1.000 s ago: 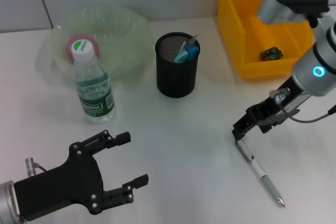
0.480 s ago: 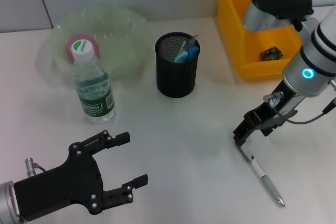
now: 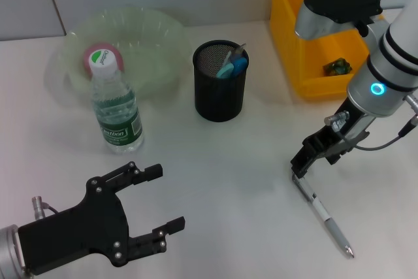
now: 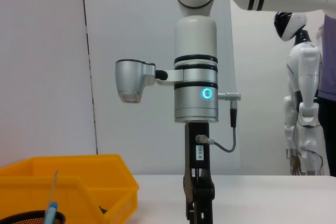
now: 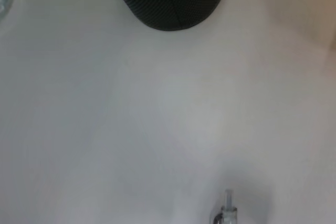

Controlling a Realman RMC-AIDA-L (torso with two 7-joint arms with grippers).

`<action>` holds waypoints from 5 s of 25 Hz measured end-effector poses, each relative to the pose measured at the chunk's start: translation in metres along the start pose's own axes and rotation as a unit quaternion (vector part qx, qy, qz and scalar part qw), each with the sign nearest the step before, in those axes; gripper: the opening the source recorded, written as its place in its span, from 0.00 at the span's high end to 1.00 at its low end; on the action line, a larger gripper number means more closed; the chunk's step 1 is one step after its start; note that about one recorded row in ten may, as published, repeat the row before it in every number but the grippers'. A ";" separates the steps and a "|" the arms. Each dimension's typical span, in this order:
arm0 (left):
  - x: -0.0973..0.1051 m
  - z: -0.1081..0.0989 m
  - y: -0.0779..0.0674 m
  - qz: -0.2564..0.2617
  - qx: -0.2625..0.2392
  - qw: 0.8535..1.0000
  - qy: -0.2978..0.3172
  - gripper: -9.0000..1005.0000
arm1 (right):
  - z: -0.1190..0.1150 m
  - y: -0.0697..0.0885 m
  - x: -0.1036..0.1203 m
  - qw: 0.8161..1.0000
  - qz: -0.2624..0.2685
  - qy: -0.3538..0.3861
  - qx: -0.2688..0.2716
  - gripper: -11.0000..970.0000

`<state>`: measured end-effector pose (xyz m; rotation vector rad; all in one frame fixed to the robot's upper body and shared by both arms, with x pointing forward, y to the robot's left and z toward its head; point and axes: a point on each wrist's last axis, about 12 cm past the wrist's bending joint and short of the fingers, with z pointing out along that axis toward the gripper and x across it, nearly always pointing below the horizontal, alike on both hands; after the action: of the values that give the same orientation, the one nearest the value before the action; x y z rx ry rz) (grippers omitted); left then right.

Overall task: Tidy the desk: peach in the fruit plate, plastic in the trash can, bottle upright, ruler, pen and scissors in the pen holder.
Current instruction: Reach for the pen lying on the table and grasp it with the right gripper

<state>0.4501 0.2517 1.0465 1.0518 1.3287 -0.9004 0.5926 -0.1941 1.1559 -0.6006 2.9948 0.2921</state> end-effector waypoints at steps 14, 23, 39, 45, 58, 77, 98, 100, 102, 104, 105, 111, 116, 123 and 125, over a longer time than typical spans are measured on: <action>0.001 0.001 -0.001 0.003 -0.001 1.000 -0.001 0.21 | 0.014 0.012 -0.004 0.999 -0.033 0.023 0.018 0.26; 0.001 0.000 0.000 0.003 -0.005 1.000 -0.002 0.21 | 0.018 0.013 -0.005 0.999 -0.035 0.024 0.021 0.26; 0.000 0.000 -0.001 0.004 -0.004 1.000 -0.004 0.21 | 0.023 0.015 -0.008 0.998 -0.043 0.025 0.030 0.27; 0.000 0.001 -0.001 0.006 -0.004 1.000 -0.005 0.21 | 0.024 0.016 -0.010 0.998 -0.045 0.027 0.032 0.28; 0.001 0.000 -0.003 0.007 -0.006 1.000 -0.006 0.21 | 0.026 0.021 -0.013 0.997 -0.057 0.029 0.039 0.29; 0.001 0.000 -0.002 0.007 -0.006 1.000 -0.006 0.21 | 0.027 0.022 -0.013 0.997 -0.057 0.036 0.038 0.30; 0.001 0.000 -0.003 0.007 -0.007 1.000 -0.006 0.21 | 0.030 0.023 -0.011 0.996 -0.064 0.050 0.045 0.41; 0.001 -0.001 -0.003 0.006 -0.007 1.000 -0.008 0.21 | 0.030 0.024 -0.011 0.996 -0.065 0.051 0.045 0.47; 0.000 -0.001 -0.003 0.006 -0.006 1.000 -0.009 0.21 | 0.030 0.024 -0.011 0.996 -0.065 0.050 0.046 0.47; 0.000 -0.001 -0.003 0.006 -0.004 1.000 -0.009 0.21 | 0.031 0.024 -0.012 0.996 -0.065 0.049 0.046 0.48; 0.000 0.000 -0.003 0.006 -0.004 1.000 -0.009 0.21 | 0.031 0.024 -0.012 0.996 -0.065 0.049 0.046 0.48; 0.000 0.000 -0.003 0.005 -0.003 1.000 -0.009 0.21 | 0.032 0.023 -0.011 0.996 -0.064 0.050 0.046 0.48; 0.000 0.001 -0.003 0.007 -0.003 1.000 -0.010 0.21 | 0.032 0.023 -0.011 0.996 -0.064 0.050 0.045 0.49; 0.000 0.001 -0.003 0.007 -0.003 1.000 -0.011 0.21 | 0.034 0.023 -0.011 0.995 -0.062 0.057 0.044 0.56; 0.000 0.001 -0.003 0.007 -0.003 1.000 -0.011 0.21 | 0.034 0.023 -0.011 0.995 -0.062 0.057 0.044 0.59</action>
<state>0.4476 0.2499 1.0464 1.0436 1.3036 -0.8949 0.5950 -0.1621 1.1277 -0.8175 3.0408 0.1199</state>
